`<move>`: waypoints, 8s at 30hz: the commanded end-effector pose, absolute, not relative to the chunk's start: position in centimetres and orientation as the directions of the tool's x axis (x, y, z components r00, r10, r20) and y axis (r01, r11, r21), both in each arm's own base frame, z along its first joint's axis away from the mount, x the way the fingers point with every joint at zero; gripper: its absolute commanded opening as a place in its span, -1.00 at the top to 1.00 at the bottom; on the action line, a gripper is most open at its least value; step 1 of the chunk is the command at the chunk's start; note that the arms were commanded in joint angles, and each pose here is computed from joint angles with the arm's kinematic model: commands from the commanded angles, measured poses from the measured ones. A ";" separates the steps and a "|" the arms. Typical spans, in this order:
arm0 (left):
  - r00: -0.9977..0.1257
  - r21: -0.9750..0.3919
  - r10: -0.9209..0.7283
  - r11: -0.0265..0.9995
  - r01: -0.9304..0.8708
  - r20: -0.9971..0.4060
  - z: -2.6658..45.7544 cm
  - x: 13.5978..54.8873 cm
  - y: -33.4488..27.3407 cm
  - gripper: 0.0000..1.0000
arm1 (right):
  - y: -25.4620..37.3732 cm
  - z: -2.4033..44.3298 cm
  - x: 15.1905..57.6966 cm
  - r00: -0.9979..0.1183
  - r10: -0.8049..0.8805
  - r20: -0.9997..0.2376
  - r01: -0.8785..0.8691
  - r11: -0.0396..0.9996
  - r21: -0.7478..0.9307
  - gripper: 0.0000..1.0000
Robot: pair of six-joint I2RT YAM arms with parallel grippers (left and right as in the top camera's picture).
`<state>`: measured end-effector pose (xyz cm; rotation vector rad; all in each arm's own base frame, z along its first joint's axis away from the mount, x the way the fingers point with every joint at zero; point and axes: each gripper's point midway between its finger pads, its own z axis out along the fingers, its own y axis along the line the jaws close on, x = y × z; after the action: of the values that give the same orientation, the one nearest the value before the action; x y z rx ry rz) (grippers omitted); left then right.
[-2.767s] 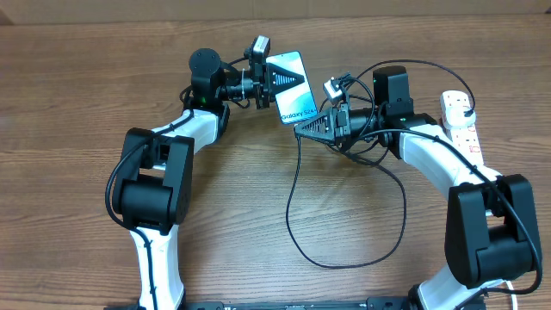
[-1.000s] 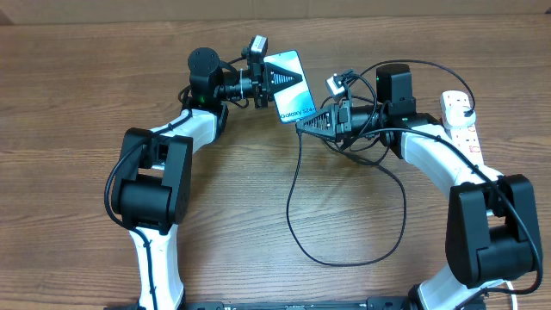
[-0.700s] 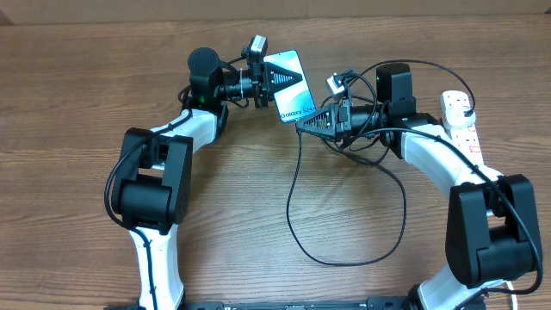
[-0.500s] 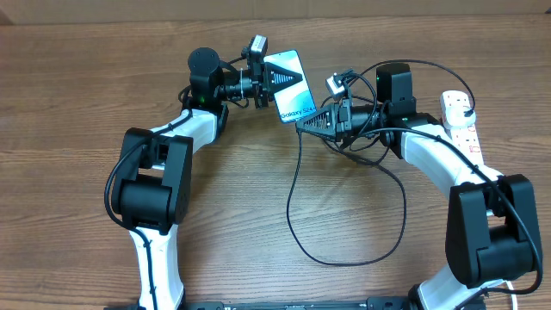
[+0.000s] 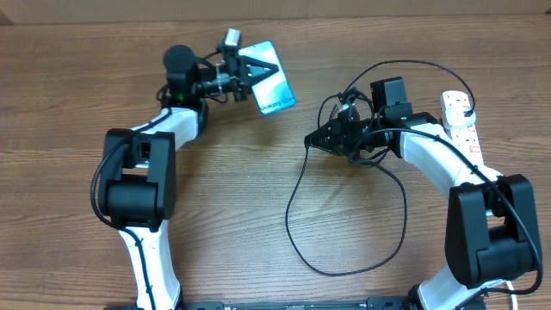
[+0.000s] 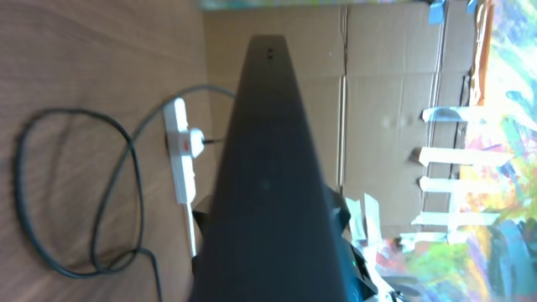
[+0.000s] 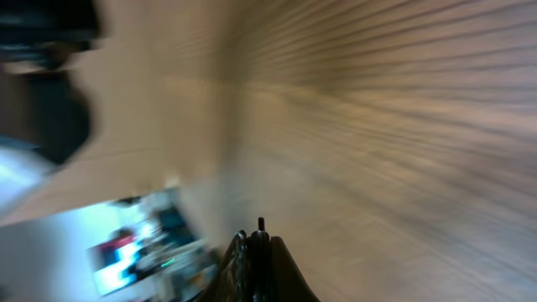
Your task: Plug charger to phone and switch on socket
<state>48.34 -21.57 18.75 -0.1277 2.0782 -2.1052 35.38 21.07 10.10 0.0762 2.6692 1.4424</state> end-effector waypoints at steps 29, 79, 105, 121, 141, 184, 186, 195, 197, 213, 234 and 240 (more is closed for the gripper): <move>-0.982 -0.994 -0.154 0.024 0.108 -0.111 18.2 47.8 -22.0 0.91 | 19.1 4.6 35.3 -0.950 0.026 -0.311 -0.051 0.971 0.235 -0.54; -0.981 -0.993 -0.153 0.025 0.117 -0.119 18.2 47.8 -21.3 0.91 | 21.6 0.0 33.5 -0.959 0.030 -0.283 0.009 0.997 0.074 0.92; -0.972 -0.978 -0.114 0.042 0.203 -0.206 17.6 47.2 -21.5 0.91 | 26.2 16.5 31.1 -0.884 -0.259 -0.388 -0.462 0.368 0.807 0.92; -0.965 -0.976 -0.148 0.006 0.216 -0.214 19.7 47.5 -22.4 0.91 | 25.7 16.3 31.4 -0.934 -0.167 -0.315 -0.343 0.177 0.923 0.92; -0.980 -0.979 -0.006 -0.039 0.198 -0.198 21.1 44.6 -23.9 0.90 | 26.1 16.4 32.7 -0.953 -0.131 -0.273 -0.294 0.180 0.939 0.92; -0.977 -0.976 0.002 -0.040 0.213 -0.214 21.1 44.4 -24.1 0.91 | 26.1 16.9 32.7 -0.953 -0.132 -0.271 -0.290 0.161 0.943 0.92; -0.977 -0.976 0.001 -0.040 0.213 -0.213 21.1 44.4 -24.1 0.91 | 26.1 16.9 32.7 -0.954 -0.132 -0.268 -0.287 0.161 0.944 0.92; -0.977 -0.976 -0.002 -0.041 0.213 -0.214 21.1 44.4 -24.3 0.91 | 26.2 16.9 32.8 -0.958 -0.129 -0.255 -0.274 0.162 0.948 0.92; -0.977 -0.976 -0.002 -0.041 0.213 -0.214 21.1 44.4 -24.3 0.91 | 26.2 16.9 32.7 -0.959 -0.129 -0.251 -0.270 0.161 0.949 0.92; -0.975 -0.974 -0.006 -0.041 0.221 -0.221 21.1 44.5 -24.3 0.91 | 26.2 17.1 32.5 -0.959 -0.137 -0.248 -0.267 0.146 0.952 0.92; -0.975 -0.975 -0.006 -0.041 0.220 -0.220 21.1 44.5 -24.3 0.91 | 26.3 17.4 33.1 -0.960 -0.120 -0.255 -0.271 0.149 0.951 0.92; -0.975 -0.975 -0.003 -0.041 0.220 -0.220 21.1 44.5 -24.3 0.91 | 26.3 17.2 33.4 -0.961 -0.107 -0.256 -0.271 0.169 0.948 0.92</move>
<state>44.63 -23.97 20.25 0.1889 2.0889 -2.1647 33.26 26.34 17.54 -0.3893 2.2923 1.9182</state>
